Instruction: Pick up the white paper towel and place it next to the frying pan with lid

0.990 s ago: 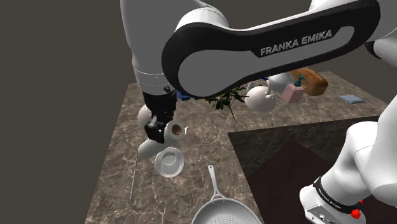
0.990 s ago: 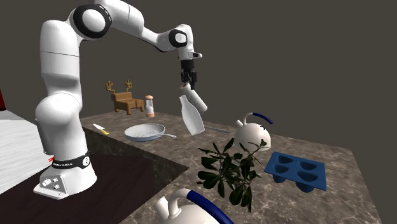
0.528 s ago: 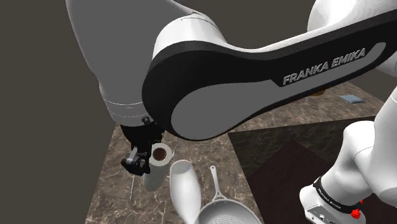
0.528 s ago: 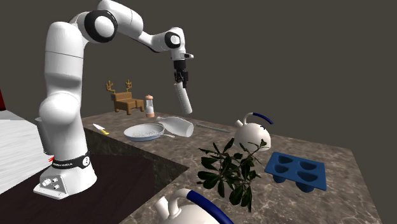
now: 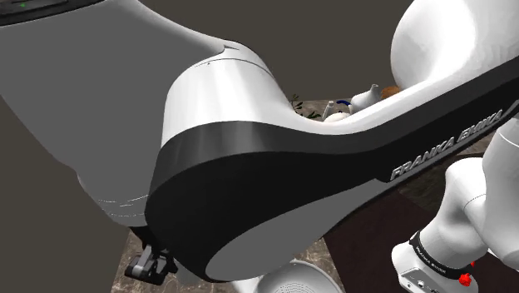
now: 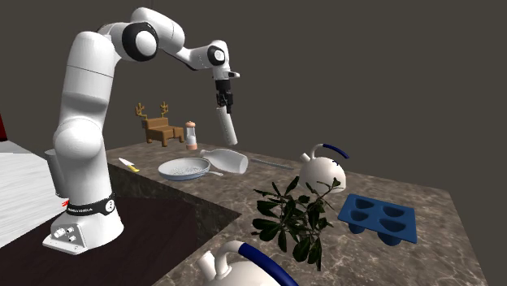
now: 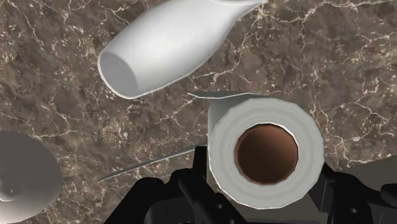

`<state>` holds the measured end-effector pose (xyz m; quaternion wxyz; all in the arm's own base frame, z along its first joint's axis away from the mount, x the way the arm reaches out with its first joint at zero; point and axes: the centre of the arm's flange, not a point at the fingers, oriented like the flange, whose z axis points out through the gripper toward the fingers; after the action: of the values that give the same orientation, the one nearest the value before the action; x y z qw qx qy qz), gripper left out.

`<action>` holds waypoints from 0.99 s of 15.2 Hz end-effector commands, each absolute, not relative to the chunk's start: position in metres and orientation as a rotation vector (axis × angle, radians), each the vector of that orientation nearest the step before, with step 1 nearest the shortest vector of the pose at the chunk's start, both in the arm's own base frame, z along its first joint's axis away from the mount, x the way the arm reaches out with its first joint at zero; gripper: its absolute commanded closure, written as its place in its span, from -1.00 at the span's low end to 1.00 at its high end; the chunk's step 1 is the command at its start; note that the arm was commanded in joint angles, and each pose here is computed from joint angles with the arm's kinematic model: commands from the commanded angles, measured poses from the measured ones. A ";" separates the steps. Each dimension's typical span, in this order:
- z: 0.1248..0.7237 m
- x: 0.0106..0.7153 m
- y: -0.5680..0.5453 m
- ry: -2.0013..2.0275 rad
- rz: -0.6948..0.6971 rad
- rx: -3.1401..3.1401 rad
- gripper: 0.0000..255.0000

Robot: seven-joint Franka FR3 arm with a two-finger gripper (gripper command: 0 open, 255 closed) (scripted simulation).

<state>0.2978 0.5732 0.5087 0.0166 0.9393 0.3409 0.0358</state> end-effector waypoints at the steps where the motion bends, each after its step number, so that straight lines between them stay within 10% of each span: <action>1: 0.498 0.296 0.574 1.059 0.112 2.920 1.00; 15: 0.425 0.296 0.574 1.059 0.112 2.920 1.00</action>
<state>0.2968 0.5740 0.4302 0.0168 0.9393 0.3407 0.0357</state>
